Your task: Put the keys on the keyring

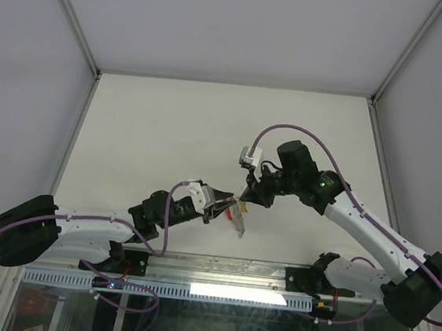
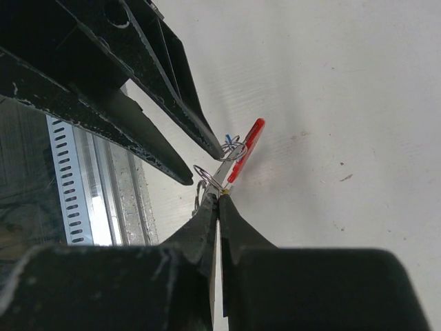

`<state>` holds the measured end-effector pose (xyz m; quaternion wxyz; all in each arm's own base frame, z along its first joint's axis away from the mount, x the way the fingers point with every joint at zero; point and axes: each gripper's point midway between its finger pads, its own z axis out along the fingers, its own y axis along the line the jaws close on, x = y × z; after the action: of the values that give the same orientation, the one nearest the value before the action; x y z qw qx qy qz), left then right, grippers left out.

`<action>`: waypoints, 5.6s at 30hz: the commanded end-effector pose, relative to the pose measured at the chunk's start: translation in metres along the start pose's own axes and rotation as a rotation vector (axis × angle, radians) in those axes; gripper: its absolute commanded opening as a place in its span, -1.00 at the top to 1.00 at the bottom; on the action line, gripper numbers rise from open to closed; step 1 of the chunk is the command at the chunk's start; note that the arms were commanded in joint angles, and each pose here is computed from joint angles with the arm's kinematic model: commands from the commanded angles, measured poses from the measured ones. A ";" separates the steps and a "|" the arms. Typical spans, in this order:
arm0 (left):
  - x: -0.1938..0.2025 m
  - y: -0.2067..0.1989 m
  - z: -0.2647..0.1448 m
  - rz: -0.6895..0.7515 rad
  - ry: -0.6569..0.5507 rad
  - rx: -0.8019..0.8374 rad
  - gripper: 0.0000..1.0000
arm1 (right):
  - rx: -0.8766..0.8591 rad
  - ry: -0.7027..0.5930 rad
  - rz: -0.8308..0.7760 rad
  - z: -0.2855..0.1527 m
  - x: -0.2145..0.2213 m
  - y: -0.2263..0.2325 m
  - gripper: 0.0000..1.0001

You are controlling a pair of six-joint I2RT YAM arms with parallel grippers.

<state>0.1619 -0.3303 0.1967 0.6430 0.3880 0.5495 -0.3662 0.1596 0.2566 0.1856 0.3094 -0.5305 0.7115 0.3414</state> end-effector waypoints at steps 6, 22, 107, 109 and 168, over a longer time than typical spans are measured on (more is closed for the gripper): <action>-0.017 -0.010 0.011 -0.008 -0.037 0.051 0.53 | 0.023 -0.101 -0.052 -0.008 -0.035 -0.002 1.00; -0.018 -0.001 0.007 -0.009 -0.054 0.001 1.00 | 0.050 -0.105 -0.014 -0.005 -0.031 -0.006 1.00; -0.022 -0.005 0.024 -0.006 -0.033 0.026 0.67 | 0.001 -0.124 -0.029 -0.018 -0.035 0.005 1.00; -0.022 -0.004 0.024 -0.007 -0.034 0.023 0.72 | -0.001 -0.124 -0.029 -0.019 -0.035 0.005 1.00; -0.027 0.012 0.007 -0.053 -0.071 -0.079 0.50 | 0.120 -0.147 0.119 -0.028 -0.027 -0.020 1.00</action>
<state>0.1716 -0.3343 0.2102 0.6536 0.3609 0.5558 -0.3657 0.1789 0.2386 0.1806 0.3228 -0.4201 0.7747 0.3452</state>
